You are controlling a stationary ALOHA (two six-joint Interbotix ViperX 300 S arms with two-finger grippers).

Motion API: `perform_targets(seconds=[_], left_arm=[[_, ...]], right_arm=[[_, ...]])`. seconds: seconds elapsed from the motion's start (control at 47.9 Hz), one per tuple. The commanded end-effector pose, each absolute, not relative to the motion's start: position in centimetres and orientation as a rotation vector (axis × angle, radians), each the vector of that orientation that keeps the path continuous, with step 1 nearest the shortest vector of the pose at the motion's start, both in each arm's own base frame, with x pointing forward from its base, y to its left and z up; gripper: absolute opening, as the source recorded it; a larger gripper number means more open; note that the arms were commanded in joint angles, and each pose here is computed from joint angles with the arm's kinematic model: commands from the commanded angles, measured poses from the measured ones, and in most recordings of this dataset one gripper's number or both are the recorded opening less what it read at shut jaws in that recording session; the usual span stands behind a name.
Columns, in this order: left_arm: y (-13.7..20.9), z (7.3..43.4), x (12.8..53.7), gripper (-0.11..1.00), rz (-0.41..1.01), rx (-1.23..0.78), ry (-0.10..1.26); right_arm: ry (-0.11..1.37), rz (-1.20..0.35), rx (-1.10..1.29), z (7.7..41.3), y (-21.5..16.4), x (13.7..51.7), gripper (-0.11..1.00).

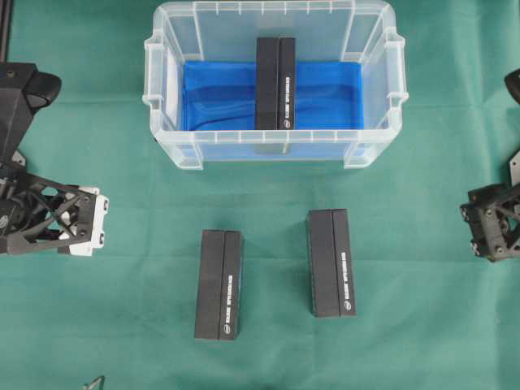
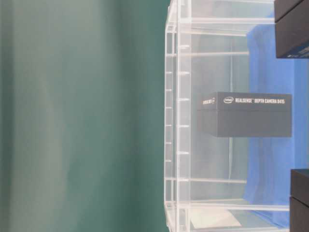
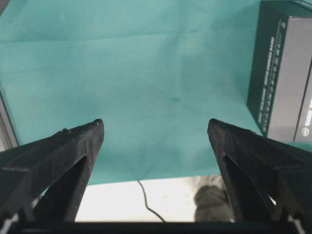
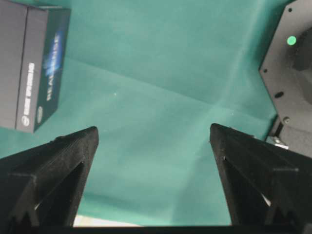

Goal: Take the box out of the case with both arms.

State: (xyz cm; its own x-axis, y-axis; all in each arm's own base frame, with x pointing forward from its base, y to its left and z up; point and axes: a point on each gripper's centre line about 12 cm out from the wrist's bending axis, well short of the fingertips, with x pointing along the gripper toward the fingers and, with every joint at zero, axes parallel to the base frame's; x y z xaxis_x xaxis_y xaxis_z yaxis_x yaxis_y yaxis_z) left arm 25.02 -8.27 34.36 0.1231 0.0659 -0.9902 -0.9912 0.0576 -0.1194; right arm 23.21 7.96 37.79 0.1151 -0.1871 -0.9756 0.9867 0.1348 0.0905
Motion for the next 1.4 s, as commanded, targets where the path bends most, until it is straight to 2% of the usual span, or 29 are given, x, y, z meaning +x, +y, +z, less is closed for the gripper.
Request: perform_targets(seconds=[0.0,0.209,0.355,0.794,1.17,1.379], left_arm=[[-8.4,35.1,25.1,0.90,1.090,-1.193,1.078],[-8.4,35.1,25.2,0.90,1.084,-1.197,1.075],[-7.2,35.1,25.1,0.90,1.106,-1.209,1.063],[-0.7,35.4,24.6,0.90,1.125,-1.183,1.041],[3.6,35.5,24.1,0.90,1.153,-1.169,1.018],[4.2,35.6,24.1,0.89,1.146,-1.159,1.016]], right_arm=[[1.039,-1.110,1.036,38.3,8.0,23.1,0.90],[1.041,-1.110,1.033,38.3,8.0,23.1,0.90],[1.037,-1.114,1.017,38.3,7.4,22.9,0.90],[0.969,-1.163,1.002,38.8,-0.7,20.9,0.90],[0.945,-1.167,0.970,38.8,-5.7,21.0,0.90],[0.937,-1.166,0.974,38.8,-6.6,21.0,0.90]])
